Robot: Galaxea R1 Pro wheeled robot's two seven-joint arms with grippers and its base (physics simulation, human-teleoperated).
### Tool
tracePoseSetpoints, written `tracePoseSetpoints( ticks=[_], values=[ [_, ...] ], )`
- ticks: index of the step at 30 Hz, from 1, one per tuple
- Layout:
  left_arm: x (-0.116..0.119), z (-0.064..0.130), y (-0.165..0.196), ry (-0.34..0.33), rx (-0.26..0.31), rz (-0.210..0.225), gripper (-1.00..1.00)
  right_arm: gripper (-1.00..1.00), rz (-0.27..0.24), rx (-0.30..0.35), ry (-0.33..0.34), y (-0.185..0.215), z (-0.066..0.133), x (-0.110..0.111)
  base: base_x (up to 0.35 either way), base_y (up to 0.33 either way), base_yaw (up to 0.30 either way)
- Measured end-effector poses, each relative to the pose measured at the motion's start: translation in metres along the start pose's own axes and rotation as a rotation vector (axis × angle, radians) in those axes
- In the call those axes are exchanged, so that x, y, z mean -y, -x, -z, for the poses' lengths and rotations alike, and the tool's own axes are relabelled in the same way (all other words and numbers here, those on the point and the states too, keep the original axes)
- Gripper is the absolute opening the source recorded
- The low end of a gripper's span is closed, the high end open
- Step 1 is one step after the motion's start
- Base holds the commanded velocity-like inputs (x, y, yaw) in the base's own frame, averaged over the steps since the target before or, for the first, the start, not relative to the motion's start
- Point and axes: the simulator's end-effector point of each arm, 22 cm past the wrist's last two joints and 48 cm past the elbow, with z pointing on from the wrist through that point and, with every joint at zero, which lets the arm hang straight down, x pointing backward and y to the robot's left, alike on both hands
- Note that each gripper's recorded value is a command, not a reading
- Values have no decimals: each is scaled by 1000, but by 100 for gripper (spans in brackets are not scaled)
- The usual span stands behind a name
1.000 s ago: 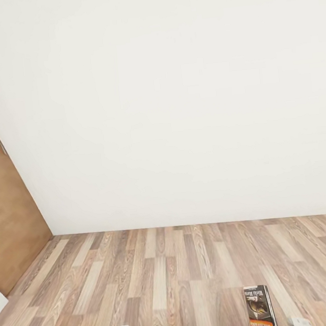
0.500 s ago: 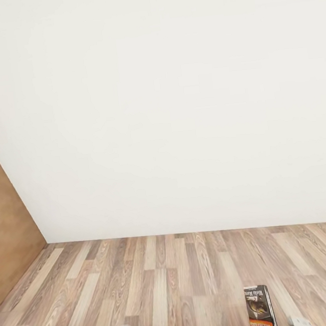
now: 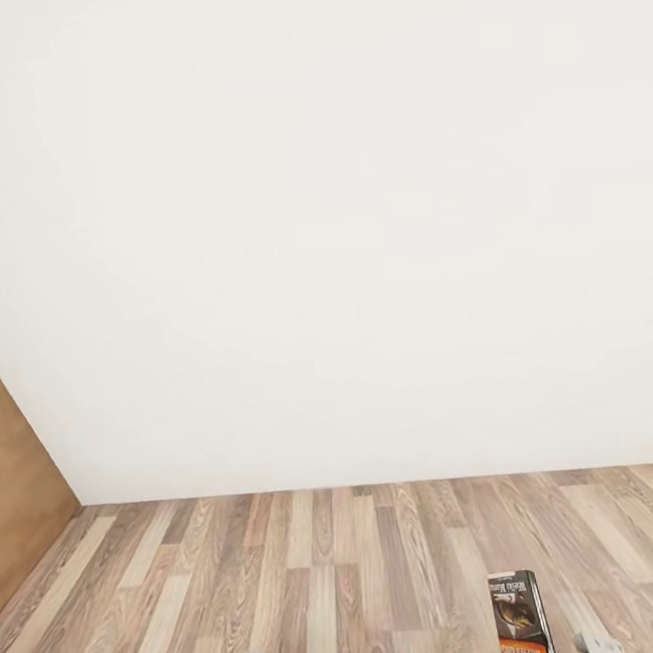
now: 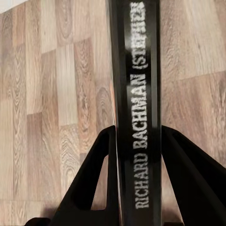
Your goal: In the bedroom, move the book from the bed onto either nightstand, and place the two sandals side by side next to the bed.
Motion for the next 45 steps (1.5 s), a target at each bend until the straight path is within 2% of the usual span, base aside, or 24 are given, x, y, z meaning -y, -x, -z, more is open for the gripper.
tracePoseSetpoints(
  ticks=[10, 17, 29, 45],
  values=[
    [0, 0, 0, 0, 0, 0, 100, -100, 0, 0, 0, 0, 0, 0, 303, 0, -9],
    [0, 0, 0, 0, 0, 0, 100, -100, 1, 0, 0, 0, 0, 0, 294, 0, -160],
    [0, 0, 0, 0, 0, 0, 100, -100, -1, 1, 0, 0, 0, 0, 98, 0, -87],
    [0, 0, 0, 0, 0, 0, 100, -100, 0, 0, 0, 0, 0, 0, 318, 0, -17]
  ],
)
